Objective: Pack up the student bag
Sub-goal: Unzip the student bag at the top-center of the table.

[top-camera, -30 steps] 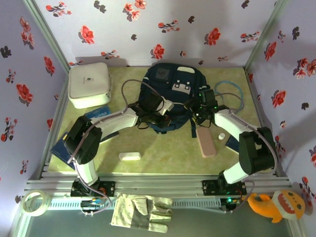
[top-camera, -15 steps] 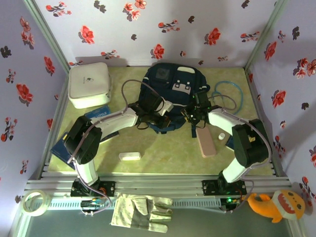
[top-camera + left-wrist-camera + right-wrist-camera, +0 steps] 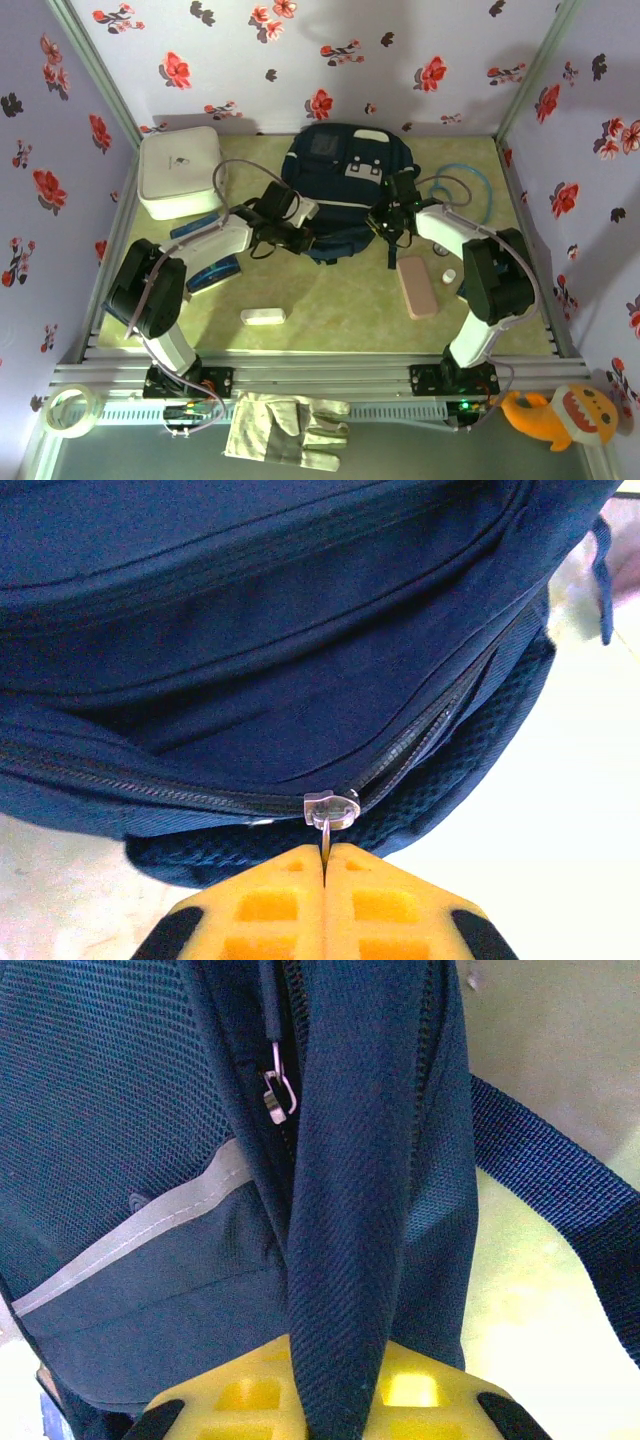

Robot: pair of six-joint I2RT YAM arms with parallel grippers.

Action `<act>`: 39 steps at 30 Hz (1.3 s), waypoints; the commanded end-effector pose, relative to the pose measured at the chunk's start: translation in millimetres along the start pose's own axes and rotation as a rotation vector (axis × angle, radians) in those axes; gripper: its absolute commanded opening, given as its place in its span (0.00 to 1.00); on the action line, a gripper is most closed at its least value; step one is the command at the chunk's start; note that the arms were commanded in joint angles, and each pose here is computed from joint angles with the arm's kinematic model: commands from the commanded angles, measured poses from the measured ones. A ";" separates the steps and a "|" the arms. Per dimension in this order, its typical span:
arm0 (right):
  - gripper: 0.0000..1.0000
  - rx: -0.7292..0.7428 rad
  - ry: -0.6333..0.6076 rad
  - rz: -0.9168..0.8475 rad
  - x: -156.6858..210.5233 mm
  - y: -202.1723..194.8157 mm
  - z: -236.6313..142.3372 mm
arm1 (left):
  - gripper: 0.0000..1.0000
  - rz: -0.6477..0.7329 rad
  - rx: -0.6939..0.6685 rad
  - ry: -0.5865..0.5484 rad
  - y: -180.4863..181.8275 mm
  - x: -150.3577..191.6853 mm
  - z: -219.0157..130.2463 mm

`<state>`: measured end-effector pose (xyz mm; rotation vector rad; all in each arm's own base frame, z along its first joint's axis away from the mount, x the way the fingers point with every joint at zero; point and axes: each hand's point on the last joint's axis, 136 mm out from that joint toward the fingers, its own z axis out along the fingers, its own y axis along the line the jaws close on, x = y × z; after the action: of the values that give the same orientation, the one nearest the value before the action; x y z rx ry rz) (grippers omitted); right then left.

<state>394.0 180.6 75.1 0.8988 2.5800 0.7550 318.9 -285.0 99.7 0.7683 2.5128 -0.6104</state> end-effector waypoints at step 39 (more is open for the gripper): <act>0.74 -0.041 0.014 0.106 24.5 -19.9 -33.6 | 0.00 0.074 0.157 0.048 -92.8 -21.6 33.5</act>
<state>349.9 158.0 93.1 0.9901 2.5279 0.8056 291.5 -372.2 104.4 0.9312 2.4920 -0.7374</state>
